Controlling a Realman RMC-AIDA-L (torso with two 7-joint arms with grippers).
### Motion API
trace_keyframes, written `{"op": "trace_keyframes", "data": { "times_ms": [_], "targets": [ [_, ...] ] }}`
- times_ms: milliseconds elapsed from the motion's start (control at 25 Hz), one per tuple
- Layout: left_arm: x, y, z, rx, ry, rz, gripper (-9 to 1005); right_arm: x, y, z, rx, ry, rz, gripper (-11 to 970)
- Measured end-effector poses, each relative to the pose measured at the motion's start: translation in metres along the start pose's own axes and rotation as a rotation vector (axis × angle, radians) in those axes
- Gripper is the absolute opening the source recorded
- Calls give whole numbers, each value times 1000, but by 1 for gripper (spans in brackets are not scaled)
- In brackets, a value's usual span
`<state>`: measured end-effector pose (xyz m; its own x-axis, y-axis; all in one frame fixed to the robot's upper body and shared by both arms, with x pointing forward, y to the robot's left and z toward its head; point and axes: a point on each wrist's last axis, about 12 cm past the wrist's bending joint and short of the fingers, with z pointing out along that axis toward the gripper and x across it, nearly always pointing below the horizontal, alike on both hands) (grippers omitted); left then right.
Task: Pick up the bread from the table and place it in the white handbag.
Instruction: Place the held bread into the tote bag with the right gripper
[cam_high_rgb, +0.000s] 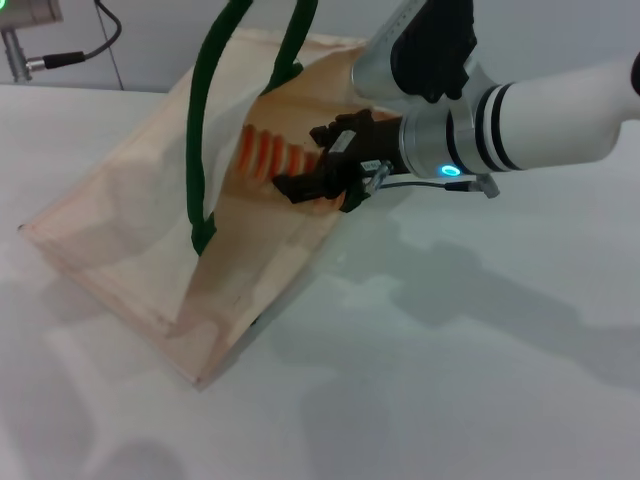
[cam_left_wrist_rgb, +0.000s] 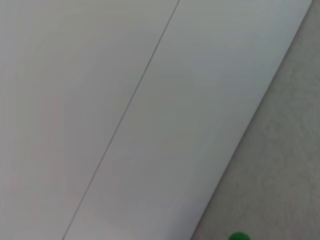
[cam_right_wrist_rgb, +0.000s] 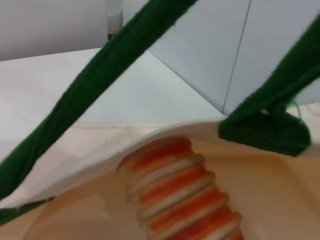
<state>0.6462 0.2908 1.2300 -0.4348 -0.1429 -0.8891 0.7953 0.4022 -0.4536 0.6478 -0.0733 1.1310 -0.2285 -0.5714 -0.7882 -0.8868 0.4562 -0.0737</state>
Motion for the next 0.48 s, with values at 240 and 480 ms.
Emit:
{"op": "trace_keyframes", "data": {
  "times_ms": [240,480],
  "targets": [
    [0,1,-1,-7,-1,-2,120,5,-3,-1,9,14,8,897],
    [1,3,-1,-24,2,-6,120,10,-9,-3,38,16,33,897]
  ]
}}
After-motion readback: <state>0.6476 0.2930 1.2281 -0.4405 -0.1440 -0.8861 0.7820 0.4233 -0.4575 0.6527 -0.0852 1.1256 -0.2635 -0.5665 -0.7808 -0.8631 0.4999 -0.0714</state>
